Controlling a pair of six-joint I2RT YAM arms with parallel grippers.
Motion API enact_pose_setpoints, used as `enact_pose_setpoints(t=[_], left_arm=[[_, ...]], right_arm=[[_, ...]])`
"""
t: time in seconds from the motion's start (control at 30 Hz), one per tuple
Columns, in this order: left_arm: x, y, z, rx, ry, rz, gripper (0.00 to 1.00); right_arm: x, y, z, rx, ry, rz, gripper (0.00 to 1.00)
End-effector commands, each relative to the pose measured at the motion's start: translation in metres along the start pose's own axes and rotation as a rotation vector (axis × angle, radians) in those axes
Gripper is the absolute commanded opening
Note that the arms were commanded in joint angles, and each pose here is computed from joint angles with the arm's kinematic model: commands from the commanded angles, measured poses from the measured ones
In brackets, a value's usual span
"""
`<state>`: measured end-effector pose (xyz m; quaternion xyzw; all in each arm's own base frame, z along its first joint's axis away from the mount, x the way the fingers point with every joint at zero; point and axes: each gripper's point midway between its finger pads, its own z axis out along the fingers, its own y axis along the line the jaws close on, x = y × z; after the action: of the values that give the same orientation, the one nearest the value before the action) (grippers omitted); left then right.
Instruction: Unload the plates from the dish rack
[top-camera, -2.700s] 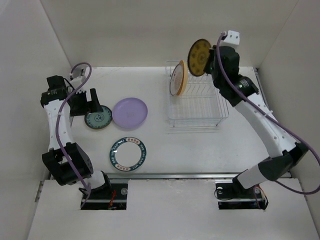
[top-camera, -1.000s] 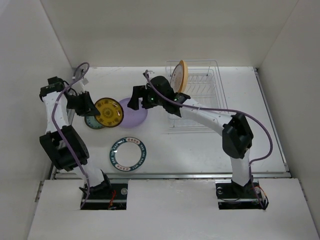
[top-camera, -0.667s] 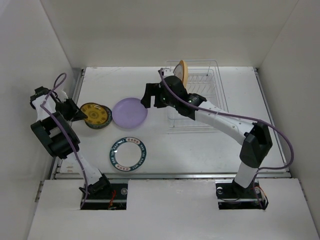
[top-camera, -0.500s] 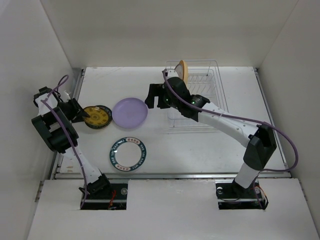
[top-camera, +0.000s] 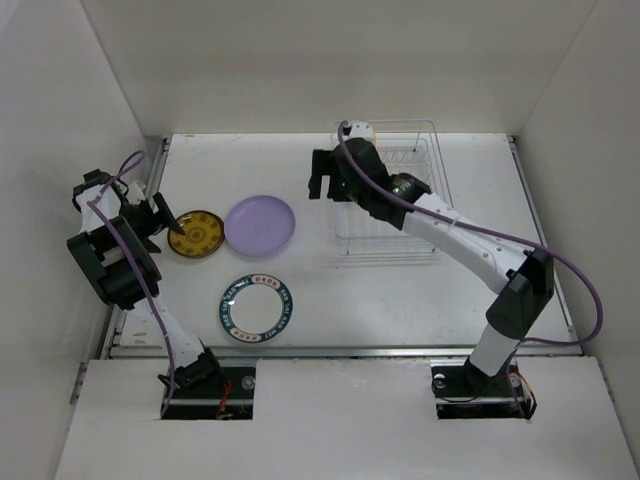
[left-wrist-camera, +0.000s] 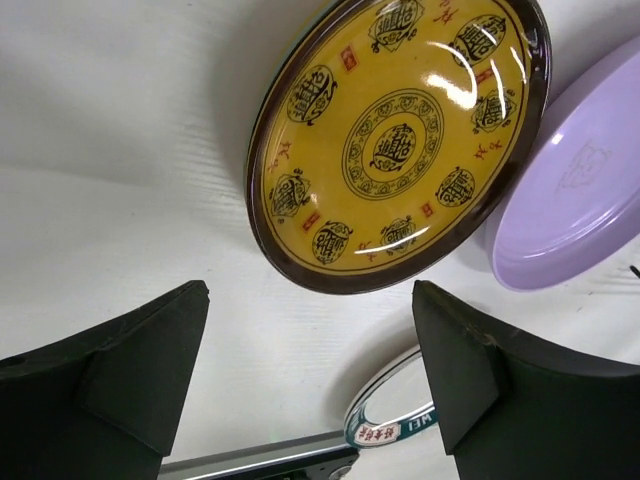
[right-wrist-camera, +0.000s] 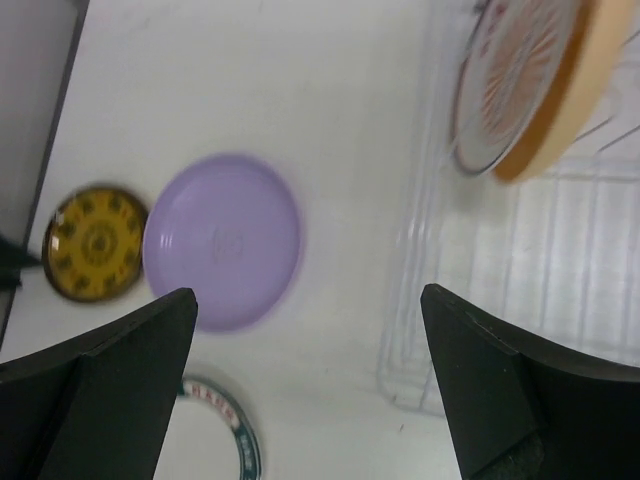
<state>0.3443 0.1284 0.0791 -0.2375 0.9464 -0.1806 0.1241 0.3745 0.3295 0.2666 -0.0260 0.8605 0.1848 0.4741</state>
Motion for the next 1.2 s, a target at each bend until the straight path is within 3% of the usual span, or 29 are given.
enact_pose_setpoints(t=[0.0, 0.27, 0.43, 0.53, 0.93, 1.17], left_arm=[[0.006, -0.003, -0.019, -0.034, -0.037, 0.056, 0.81], [0.021, -0.022, -0.051, -0.007, -0.074, 0.095, 0.84], [0.021, -0.025, -0.064, -0.018, -0.087, 0.121, 0.87], [0.022, -0.025, -0.064, -0.018, -0.075, 0.126, 0.87], [0.023, -0.034, -0.061, 0.038, -0.083, 0.113, 0.87], [0.026, -0.035, -0.059, 0.047, -0.075, 0.109, 0.88]], right_arm=[[-0.07, -0.044, -0.009, 0.192, -0.159, 0.045, 0.99], [-0.138, -0.148, 0.024, 0.628, -0.402, 0.076, 0.99], [-0.165, -0.154, 0.058, 0.702, -0.524, -0.033, 0.94], [-0.171, -0.16, 0.074, 0.717, -0.522, -0.057, 0.83], [-0.127, -0.195, 0.108, 0.801, -0.392, -0.141, 0.63], [-0.11, -0.197, 0.111, 0.786, -0.346, -0.109, 0.61]])
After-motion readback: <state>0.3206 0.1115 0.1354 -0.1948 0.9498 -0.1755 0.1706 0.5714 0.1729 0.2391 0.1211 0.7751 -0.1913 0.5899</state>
